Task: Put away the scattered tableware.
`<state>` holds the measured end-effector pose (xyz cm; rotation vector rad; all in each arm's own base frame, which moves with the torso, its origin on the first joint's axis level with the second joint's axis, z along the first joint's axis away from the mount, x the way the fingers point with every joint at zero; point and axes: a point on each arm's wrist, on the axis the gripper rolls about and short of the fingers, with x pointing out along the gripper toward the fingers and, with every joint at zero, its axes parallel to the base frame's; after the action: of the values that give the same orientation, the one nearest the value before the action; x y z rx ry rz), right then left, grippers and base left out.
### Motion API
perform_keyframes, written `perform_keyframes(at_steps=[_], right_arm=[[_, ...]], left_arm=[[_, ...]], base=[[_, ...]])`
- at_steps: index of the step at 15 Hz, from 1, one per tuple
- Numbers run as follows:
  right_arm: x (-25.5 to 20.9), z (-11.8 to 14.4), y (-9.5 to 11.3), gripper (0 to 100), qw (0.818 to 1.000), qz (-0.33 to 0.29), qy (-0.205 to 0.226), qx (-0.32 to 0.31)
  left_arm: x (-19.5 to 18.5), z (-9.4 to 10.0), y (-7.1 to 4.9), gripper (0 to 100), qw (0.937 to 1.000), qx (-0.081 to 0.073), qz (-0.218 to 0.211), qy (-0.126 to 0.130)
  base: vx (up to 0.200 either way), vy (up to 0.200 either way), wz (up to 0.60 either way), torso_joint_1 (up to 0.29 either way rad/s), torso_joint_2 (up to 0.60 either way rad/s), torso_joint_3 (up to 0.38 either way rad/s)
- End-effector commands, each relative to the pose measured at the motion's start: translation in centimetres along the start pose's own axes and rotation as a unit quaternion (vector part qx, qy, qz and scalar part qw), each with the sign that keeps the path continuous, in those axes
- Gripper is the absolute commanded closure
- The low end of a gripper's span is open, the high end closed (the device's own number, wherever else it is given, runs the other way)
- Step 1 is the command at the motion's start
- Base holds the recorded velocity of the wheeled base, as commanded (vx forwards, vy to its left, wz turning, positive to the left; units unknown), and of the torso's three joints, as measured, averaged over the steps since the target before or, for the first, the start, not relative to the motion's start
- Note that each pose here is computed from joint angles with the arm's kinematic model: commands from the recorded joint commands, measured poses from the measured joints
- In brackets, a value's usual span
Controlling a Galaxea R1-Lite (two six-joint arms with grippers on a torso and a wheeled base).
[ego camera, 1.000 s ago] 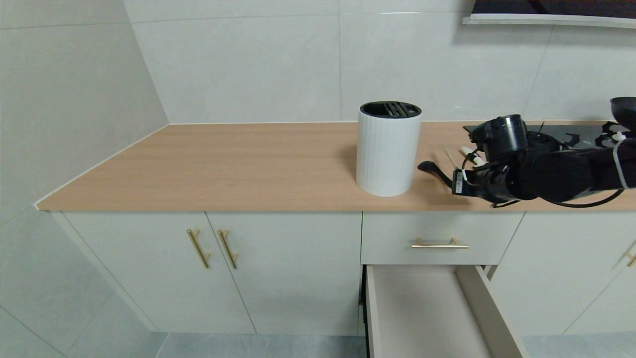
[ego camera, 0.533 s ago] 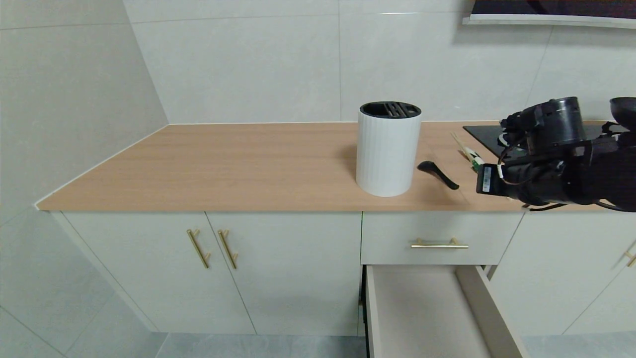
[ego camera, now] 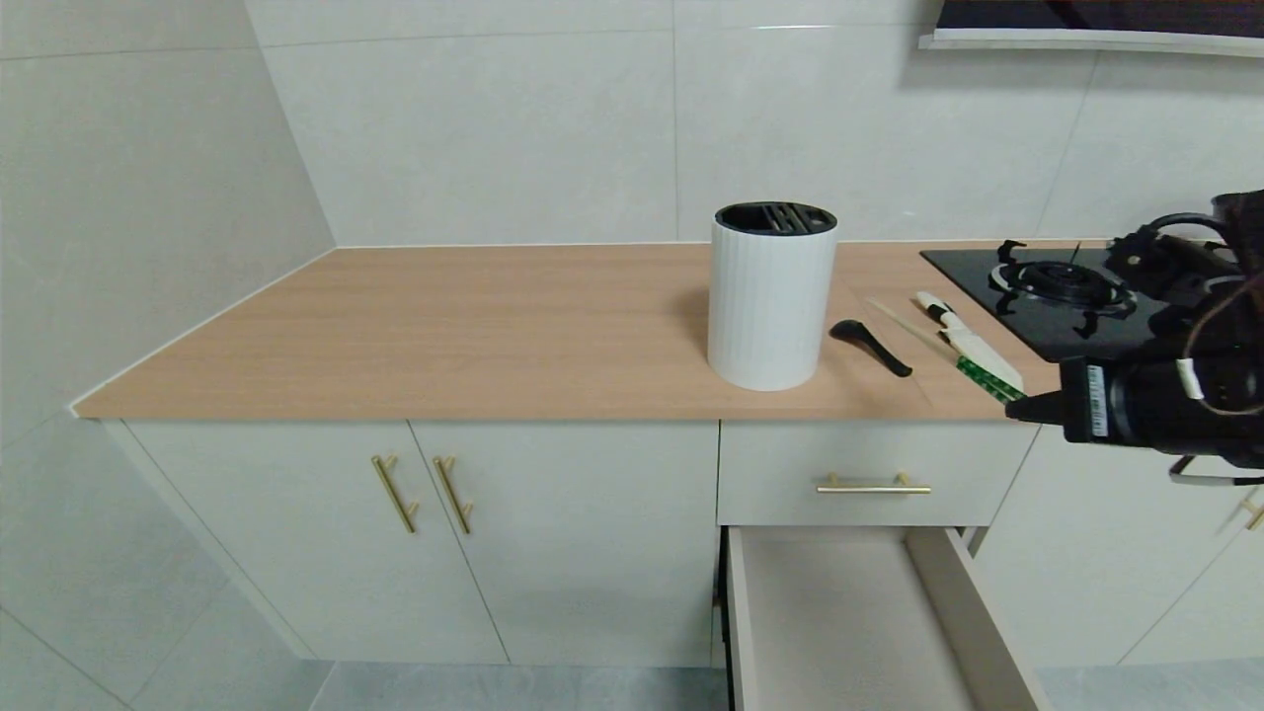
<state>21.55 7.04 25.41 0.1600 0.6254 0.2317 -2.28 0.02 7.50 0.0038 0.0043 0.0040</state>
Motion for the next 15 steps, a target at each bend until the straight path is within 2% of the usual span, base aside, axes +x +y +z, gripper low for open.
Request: perform_keyframes(at_steps=[1,5,9,15], right_arm=[[-5.2,-1.0,0.0,100,0.998,0.049,-0.025,-0.007],[-6.1,-2.6,-0.4,100,0.998,0.057,-0.007,-0.036],[-4.6,-4.0,-0.2,100,0.996,0.062,0.033,-0.060],[-3.1,-4.6,0.3,100,0.993,0.068,0.066,-0.068]], left_arm=[[0.0,0.0,0.0,0,1.0000,0.000,0.000,0.000],[0.0,0.0,0.0,0,1.0000,0.000,0.000,0.000],[0.0,0.0,0.0,0,1.0000,0.000,0.000,0.000],[0.0,0.0,0.0,0,1.0000,0.000,0.000,0.000]], base=[[0.000,0.000,0.00,0.000,0.00,0.000],[0.000,0.000,0.00,0.000,0.00,0.000],[0.000,0.000,0.00,0.000,0.00,0.000],[0.000,0.000,0.00,0.000,0.00,0.000]])
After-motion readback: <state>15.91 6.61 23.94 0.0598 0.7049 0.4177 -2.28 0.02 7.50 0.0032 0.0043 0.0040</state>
